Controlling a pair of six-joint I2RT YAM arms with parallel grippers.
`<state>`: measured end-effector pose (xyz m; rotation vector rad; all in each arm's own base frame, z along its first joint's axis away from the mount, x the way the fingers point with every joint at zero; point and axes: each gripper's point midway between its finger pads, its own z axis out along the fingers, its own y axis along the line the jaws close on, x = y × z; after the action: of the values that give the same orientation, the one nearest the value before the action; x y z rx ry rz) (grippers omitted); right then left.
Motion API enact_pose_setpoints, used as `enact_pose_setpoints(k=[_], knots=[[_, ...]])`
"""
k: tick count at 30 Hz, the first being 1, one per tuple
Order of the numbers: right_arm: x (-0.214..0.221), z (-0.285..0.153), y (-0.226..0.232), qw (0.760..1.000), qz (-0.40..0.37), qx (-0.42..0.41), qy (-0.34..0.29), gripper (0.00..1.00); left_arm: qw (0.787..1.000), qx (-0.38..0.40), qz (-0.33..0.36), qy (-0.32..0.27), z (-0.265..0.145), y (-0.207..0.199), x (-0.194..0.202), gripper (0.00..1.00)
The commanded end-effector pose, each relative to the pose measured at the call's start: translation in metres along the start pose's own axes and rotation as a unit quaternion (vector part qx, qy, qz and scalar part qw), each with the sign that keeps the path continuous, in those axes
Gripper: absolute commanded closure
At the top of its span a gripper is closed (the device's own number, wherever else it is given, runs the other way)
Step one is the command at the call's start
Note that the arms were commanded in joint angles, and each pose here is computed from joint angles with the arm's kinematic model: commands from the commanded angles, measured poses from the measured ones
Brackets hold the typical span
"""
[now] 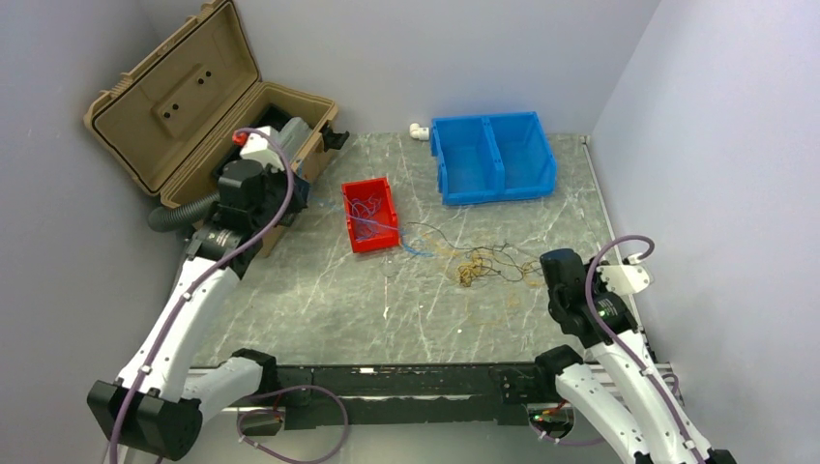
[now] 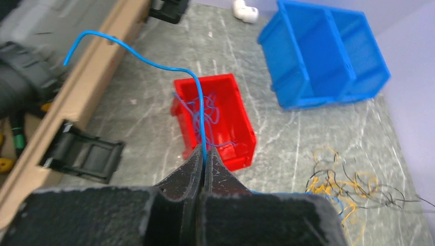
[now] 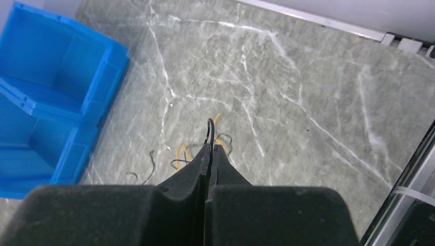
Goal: Untangle the cables
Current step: Untie the cable.
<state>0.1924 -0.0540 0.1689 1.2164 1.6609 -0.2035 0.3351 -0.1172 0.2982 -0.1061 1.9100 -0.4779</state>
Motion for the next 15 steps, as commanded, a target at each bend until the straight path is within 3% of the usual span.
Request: enact_pose_setpoints(k=[1,3,5,6,8,10,11,15], knots=[[-0.026,-0.007,0.003,0.999,-0.012,-0.012,-0.033,1.0,0.999,-0.009,-0.023,-0.038,-0.015,0.014,-0.015,1.0],[-0.016,-0.01,0.028,0.994,-0.067,-0.081,-0.007,0.99,0.996,0.078,-0.009,-0.041,-0.015,-0.014,-0.016,1.0],[0.0,-0.018,0.06,0.977,-0.113,-0.178,0.022,0.9,0.982,0.184,0.0,-0.031,-0.018,-0.051,-0.013,1.0],[0.009,-0.024,0.072,0.965,-0.133,-0.224,0.033,0.82,0.973,0.231,0.002,-0.026,-0.021,-0.066,-0.013,1.0],[0.026,-0.041,0.096,0.93,-0.17,-0.32,0.056,0.55,0.956,0.294,0.01,-0.012,-0.026,-0.09,-0.011,1.0],[0.04,-0.056,0.112,0.898,-0.195,-0.388,0.075,0.32,0.947,0.32,0.031,0.0,-0.03,-0.105,-0.008,1.0],[0.046,-0.063,0.119,0.881,-0.21,-0.416,0.084,0.25,0.946,0.323,0.041,0.005,-0.03,-0.109,-0.006,1.0],[0.082,-0.095,0.146,0.796,-0.263,-0.526,0.145,0.1,0.94,0.336,0.065,0.007,-0.036,-0.122,-0.001,1.0]])
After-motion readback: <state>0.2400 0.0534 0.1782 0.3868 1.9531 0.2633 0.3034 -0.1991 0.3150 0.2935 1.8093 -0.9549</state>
